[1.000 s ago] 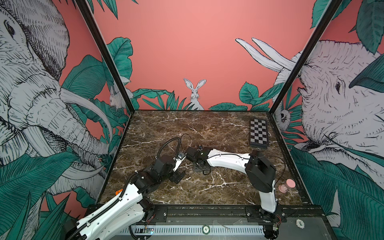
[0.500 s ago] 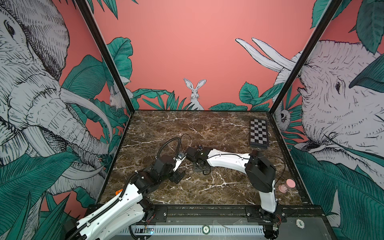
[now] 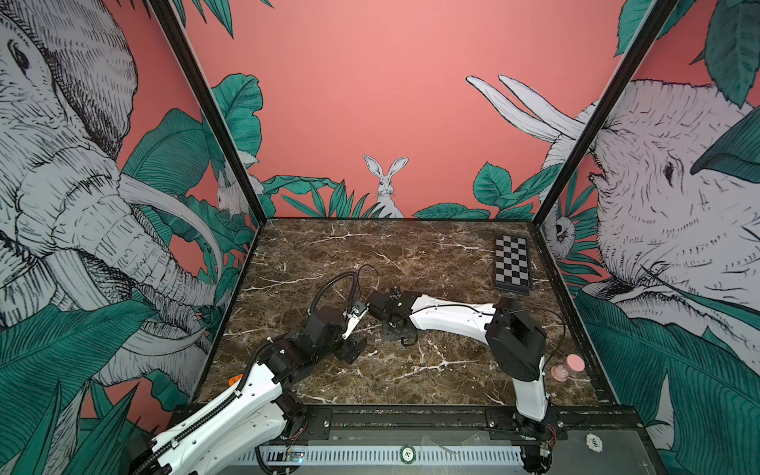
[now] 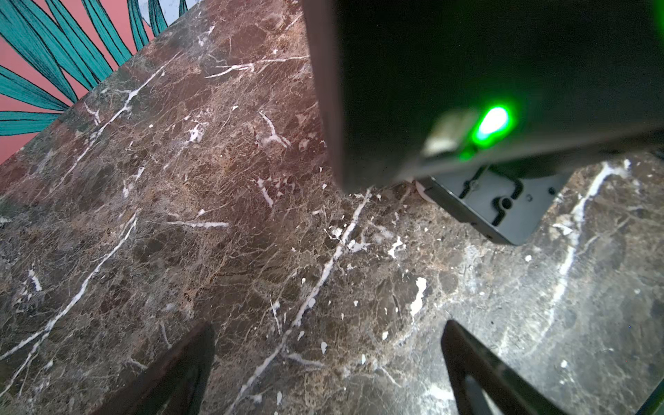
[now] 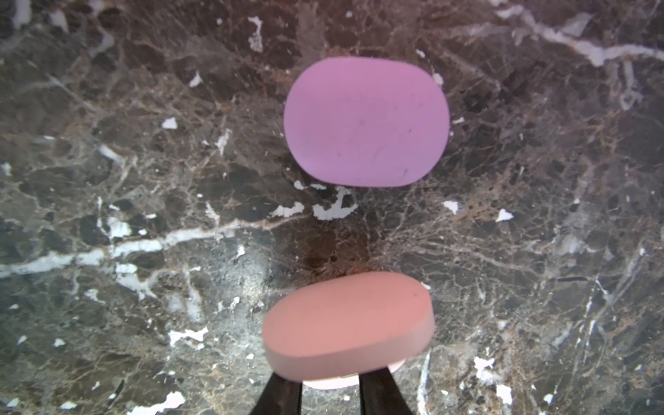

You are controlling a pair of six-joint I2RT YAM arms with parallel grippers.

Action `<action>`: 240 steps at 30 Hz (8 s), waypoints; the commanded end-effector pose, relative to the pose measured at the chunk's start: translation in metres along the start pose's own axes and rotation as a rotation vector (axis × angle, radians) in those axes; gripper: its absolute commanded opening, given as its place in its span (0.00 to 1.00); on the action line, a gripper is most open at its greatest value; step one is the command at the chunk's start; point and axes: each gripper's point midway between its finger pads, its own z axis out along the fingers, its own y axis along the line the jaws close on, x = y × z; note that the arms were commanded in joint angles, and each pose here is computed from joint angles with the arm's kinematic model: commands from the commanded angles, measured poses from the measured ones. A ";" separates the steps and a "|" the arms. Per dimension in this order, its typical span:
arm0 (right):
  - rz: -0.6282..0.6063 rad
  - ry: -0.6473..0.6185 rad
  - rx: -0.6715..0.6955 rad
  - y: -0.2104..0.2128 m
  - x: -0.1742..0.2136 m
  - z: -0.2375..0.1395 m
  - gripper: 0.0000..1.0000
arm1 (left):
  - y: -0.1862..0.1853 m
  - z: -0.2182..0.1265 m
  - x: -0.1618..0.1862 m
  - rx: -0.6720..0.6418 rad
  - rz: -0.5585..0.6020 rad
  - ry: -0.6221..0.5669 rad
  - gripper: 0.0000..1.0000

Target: Insert the wireless bluetooth earbuds into the charging case

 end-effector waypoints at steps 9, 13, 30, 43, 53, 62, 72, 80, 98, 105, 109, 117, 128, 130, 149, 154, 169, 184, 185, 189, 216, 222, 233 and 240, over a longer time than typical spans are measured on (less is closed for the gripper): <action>0.034 -0.046 -0.099 0.009 -0.013 -0.041 0.31 | 0.002 -0.006 -0.010 -0.001 0.010 -0.028 0.99; 0.038 -0.062 -0.148 0.012 -0.017 -0.057 0.35 | 0.002 -0.006 -0.010 -0.005 0.011 -0.027 0.99; 0.001 -0.359 -0.296 -0.049 -0.053 -0.138 0.98 | -0.010 -0.006 -0.015 0.060 0.057 -0.078 0.99; -0.112 -0.506 -0.662 -0.055 -0.076 -0.154 0.98 | -0.028 -0.011 -0.044 0.160 0.214 -0.189 0.99; -0.145 -0.391 -0.676 -0.047 -0.088 -0.107 0.98 | -0.069 -0.006 -0.035 0.370 0.393 -0.197 0.99; -0.191 -0.350 -0.736 -0.026 -0.091 -0.085 0.98 | -0.067 0.009 -0.032 0.320 0.407 -0.243 0.99; -0.196 -0.239 -0.873 0.001 -0.079 -0.065 0.98 | -0.047 0.010 -0.035 0.189 0.408 -0.265 0.99; -0.186 -0.178 -0.886 0.002 -0.066 -0.057 0.98 | -0.046 0.010 -0.035 0.182 0.409 -0.265 0.99; -0.215 -0.135 -0.929 0.006 -0.041 -0.060 0.98 | -0.045 0.011 -0.034 0.177 0.419 -0.260 0.99; -0.223 -0.128 -0.925 0.005 -0.033 -0.060 0.98 | -0.046 0.011 -0.033 0.179 0.420 -0.259 0.99; -0.223 -0.123 -0.919 0.005 -0.031 -0.059 0.98 | -0.046 0.011 -0.033 0.181 0.423 -0.261 0.99; -0.228 -0.116 -0.914 0.005 -0.022 -0.060 0.98 | -0.046 0.011 -0.033 0.179 0.424 -0.260 0.99; -0.235 -0.157 -0.921 -0.001 -0.016 -0.079 0.98 | -0.046 0.010 -0.034 0.178 0.426 -0.265 0.99; -0.246 -0.168 -0.936 0.000 -0.013 -0.089 0.98 | -0.045 0.009 -0.034 0.176 0.427 -0.268 0.99; -0.274 -0.090 -0.874 0.032 0.053 -0.052 0.98 | -0.042 0.007 -0.036 0.157 0.429 -0.278 0.99; -0.210 -0.089 -0.829 0.034 0.048 -0.029 0.98 | -0.042 0.007 -0.036 0.155 0.428 -0.279 0.99; -0.166 -0.108 -0.827 0.040 0.037 -0.023 0.98 | -0.042 0.007 -0.036 0.155 0.430 -0.280 0.99; -0.115 -0.127 -0.886 0.047 0.031 -0.033 0.98 | -0.042 0.006 -0.036 0.154 0.432 -0.282 0.99; -0.116 -0.132 -0.886 0.046 0.031 -0.035 0.98 | -0.042 0.006 -0.036 0.155 0.432 -0.280 0.99; -0.122 -0.146 -0.902 0.044 0.031 -0.045 0.98 | -0.042 0.006 -0.036 0.154 0.433 -0.283 0.99; 0.113 -0.915 -0.028 -0.242 -0.081 -0.164 0.98 | 0.055 0.000 -0.032 -0.349 0.072 -0.261 0.99; 0.252 -0.872 0.274 -0.320 -0.088 -0.126 0.98 | 0.122 -0.003 -0.012 -0.542 -0.172 -0.231 0.99; 0.245 -0.910 0.392 -0.357 -0.092 -0.087 0.98 | 0.157 0.004 0.019 -0.632 -0.295 -0.173 0.99; 0.216 -0.964 0.424 -0.368 -0.104 -0.078 0.98 | 0.169 0.015 0.025 -0.628 -0.325 -0.133 0.99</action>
